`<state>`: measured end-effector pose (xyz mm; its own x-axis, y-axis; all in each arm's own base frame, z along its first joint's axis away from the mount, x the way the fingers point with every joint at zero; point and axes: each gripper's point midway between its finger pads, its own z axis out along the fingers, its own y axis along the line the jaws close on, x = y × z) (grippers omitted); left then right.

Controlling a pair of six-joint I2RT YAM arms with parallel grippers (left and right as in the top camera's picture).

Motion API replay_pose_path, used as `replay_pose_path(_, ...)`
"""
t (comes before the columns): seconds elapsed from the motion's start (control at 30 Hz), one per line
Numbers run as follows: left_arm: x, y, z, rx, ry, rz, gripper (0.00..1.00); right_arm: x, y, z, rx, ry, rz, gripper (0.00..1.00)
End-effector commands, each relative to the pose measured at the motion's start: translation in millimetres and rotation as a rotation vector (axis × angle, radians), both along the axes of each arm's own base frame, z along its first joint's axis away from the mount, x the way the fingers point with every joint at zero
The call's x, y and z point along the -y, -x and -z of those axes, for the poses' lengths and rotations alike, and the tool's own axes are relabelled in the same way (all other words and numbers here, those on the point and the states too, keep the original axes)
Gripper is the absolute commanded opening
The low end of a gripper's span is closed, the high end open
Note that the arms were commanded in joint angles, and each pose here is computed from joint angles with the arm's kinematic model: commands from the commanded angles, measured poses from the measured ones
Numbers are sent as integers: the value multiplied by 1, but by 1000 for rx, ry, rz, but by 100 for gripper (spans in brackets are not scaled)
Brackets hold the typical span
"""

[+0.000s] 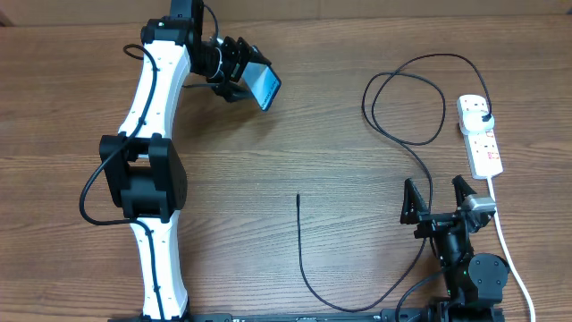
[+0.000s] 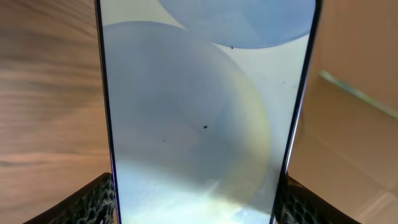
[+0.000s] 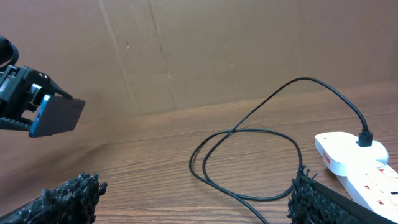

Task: Plug charger to phone and switch on socket
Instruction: 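Raise the phone and tilt it upright with the left gripper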

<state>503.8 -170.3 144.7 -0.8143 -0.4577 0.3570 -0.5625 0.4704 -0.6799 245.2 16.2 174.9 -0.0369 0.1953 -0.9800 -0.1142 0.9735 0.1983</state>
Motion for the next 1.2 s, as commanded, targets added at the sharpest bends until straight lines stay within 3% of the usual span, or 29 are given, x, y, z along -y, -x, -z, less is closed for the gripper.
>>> replay_pose_path(0.0, 18, 6, -33, -29, 163, 24, 4, 1, 0, 2, 3, -3, 5, 100)
replay_pose_path(0.3, 26, 19, -44, -184, 266, -12, 4, 1, 0, 2, 3, -3, 5, 100)
replay_pose_path(0.63, 35, 27, -68, -222, 410, 35, 4, 1, 0, 2, 3, -3, 5, 100)
replay_pose_path(1.17, 35, 27, -68, -223, 412, 36, 4, 1, 0, 2, 3, -3, 5, 100)
